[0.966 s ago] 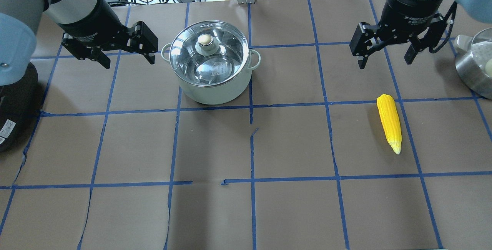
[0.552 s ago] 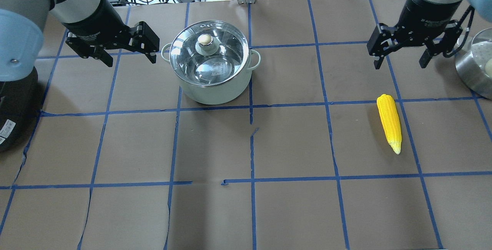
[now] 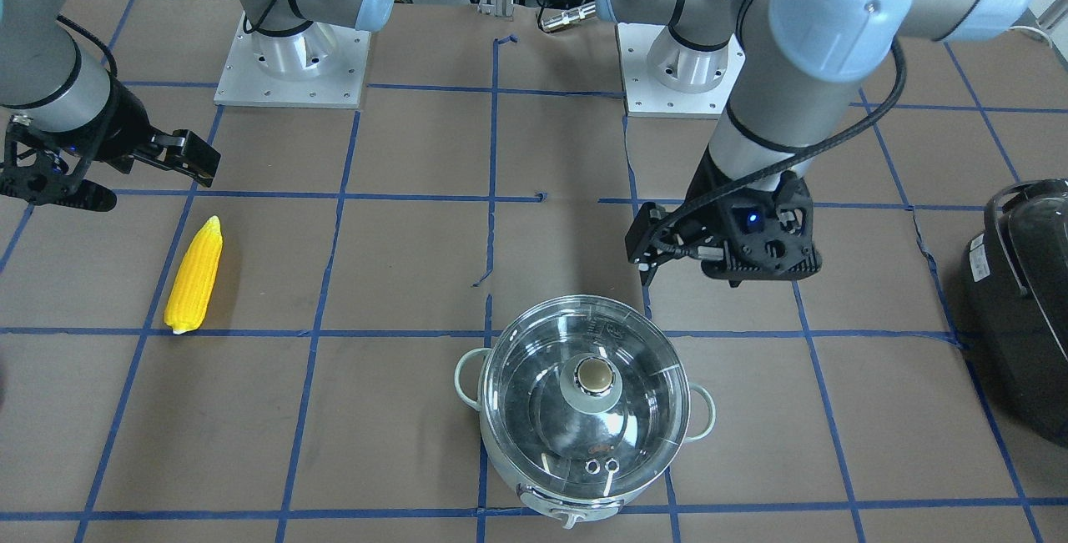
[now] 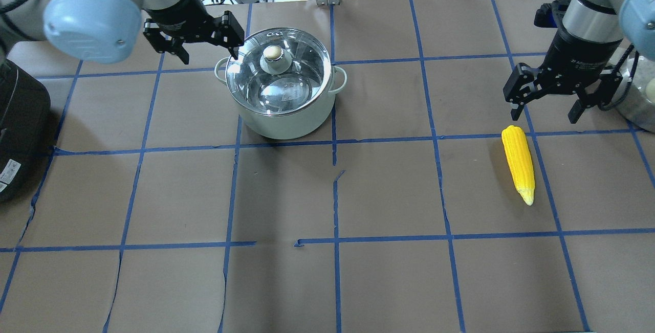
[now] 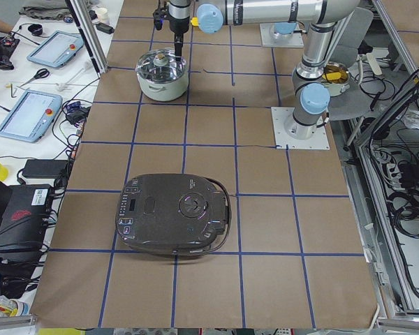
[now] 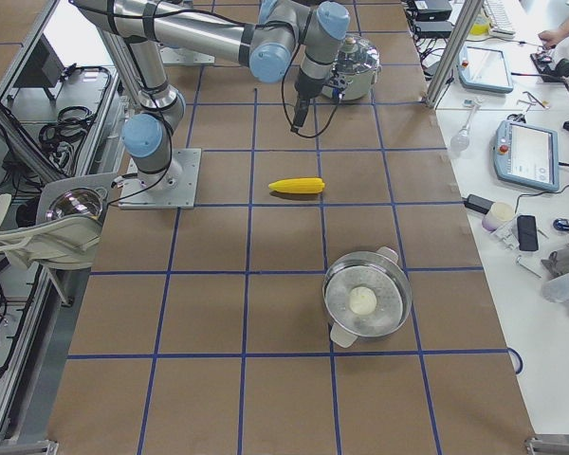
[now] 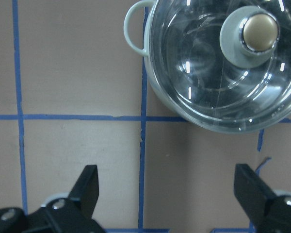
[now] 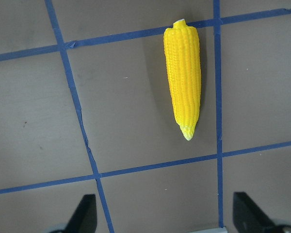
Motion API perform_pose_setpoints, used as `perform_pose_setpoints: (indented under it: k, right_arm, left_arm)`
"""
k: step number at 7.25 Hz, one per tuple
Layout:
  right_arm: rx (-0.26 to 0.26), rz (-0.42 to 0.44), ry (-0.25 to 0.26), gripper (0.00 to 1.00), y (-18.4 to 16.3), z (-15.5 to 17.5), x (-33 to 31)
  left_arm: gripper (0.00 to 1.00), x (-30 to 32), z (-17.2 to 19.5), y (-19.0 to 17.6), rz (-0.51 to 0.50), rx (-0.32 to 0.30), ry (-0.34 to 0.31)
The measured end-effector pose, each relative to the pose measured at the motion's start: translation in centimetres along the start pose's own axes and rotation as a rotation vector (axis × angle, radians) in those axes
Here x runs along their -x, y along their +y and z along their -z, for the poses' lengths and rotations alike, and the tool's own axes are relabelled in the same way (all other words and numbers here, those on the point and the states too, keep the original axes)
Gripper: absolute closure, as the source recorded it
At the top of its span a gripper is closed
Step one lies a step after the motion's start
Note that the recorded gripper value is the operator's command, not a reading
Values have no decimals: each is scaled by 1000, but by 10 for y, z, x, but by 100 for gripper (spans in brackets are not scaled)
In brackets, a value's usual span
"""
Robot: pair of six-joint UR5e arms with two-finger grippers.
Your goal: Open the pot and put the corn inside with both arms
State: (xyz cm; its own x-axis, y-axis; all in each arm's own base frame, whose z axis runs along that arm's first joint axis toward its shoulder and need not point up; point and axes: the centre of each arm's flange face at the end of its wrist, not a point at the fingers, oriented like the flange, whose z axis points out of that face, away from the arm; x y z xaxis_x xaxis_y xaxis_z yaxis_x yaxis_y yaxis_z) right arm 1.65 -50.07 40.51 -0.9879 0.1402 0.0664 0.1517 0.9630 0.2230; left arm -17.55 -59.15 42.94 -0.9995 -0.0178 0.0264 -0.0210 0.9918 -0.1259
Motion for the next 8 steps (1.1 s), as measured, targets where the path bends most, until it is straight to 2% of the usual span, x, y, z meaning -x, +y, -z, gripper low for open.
perform_pose_setpoints:
  k: [2, 4, 5, 6, 8]
  right_arm:
    - [1, -5, 1, 0, -6, -35, -1]
    - [-43, -23, 12, 0, -24, -87, -4]
    - [-48, -30, 29, 0, -29, -105, -7]
    - [-48, -30, 48, 0, -34, -116, -9]
    - [-65, -36, 64, 0, -51, -135, -13]
  left_arm:
    - [0, -37, -38, -31, 15, 1, -16]
    - [0, -59, -69, -47, 29, -6, -12]
    - [0, -66, -79, -50, 29, -5, -10]
    - [24, -70, -86, -51, 25, -3, -9]
    - [25, -72, -92, -52, 23, -1, -8]
